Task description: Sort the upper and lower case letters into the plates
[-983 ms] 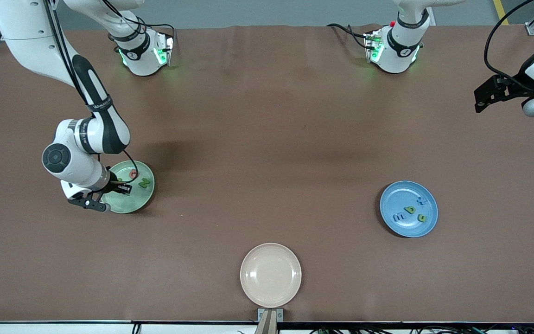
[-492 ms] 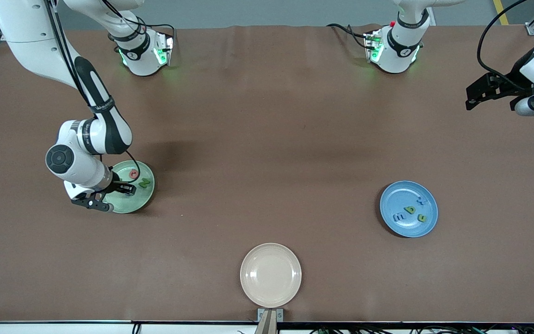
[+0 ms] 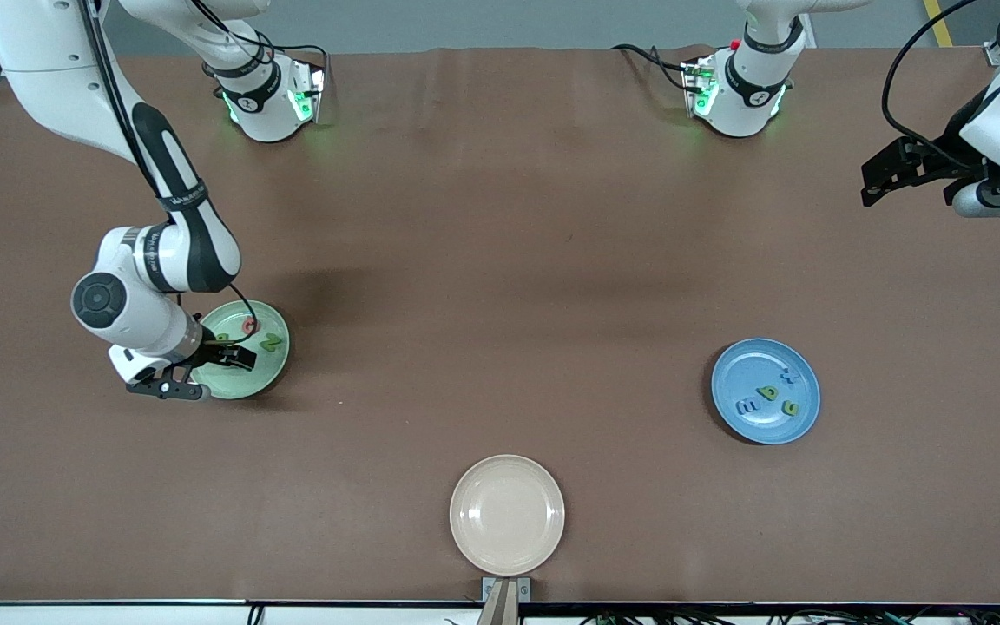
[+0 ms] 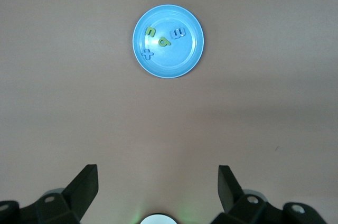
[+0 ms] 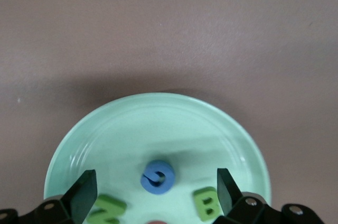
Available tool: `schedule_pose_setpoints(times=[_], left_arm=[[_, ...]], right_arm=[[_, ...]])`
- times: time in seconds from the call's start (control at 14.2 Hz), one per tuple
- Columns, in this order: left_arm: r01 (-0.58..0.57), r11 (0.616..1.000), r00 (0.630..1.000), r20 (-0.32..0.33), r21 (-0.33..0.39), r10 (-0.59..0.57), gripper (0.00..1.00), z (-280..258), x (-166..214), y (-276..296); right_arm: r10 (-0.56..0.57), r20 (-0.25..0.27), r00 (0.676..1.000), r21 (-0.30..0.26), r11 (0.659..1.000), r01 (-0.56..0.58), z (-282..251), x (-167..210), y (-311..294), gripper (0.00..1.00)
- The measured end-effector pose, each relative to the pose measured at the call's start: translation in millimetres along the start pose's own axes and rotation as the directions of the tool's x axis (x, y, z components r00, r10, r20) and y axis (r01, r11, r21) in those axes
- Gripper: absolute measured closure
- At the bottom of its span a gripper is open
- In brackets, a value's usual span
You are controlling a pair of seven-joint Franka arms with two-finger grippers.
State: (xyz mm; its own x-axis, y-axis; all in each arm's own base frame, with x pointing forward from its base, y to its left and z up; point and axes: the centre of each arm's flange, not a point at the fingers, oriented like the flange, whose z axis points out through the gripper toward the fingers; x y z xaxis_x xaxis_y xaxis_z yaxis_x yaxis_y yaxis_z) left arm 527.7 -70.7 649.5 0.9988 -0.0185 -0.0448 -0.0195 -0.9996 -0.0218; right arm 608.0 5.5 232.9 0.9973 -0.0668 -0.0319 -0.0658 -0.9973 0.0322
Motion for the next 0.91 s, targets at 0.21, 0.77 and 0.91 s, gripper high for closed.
schedule_pose_setpoints(times=[0.21, 0.77, 0.91], left_arm=[[0.001, 1.0, 1.0, 0.0, 0.0, -0.001, 0.0, 0.0, 0.1, -0.4], [-0.001, 1.0, 1.0, -0.014, 0.002, 0.001, 0.0, -1.2, 1.7, -2.1], [-0.001, 1.0, 1.0, -0.014, 0.003, 0.001, 0.0, -1.2, 1.7, -2.1]], right_arm=[[-0.061, 0.042, 0.997, 0.0, 0.998, 0.061, -55.8, 15.2, 30.5, 0.0], [-0.067, 0.067, 0.995, -0.031, 0.997, 0.069, -242.0, 16.6, 62.5, 0.0], [-0.065, 0.066, 0.996, -0.032, 0.997, 0.067, -262.7, 16.1, 62.8, 0.0]])
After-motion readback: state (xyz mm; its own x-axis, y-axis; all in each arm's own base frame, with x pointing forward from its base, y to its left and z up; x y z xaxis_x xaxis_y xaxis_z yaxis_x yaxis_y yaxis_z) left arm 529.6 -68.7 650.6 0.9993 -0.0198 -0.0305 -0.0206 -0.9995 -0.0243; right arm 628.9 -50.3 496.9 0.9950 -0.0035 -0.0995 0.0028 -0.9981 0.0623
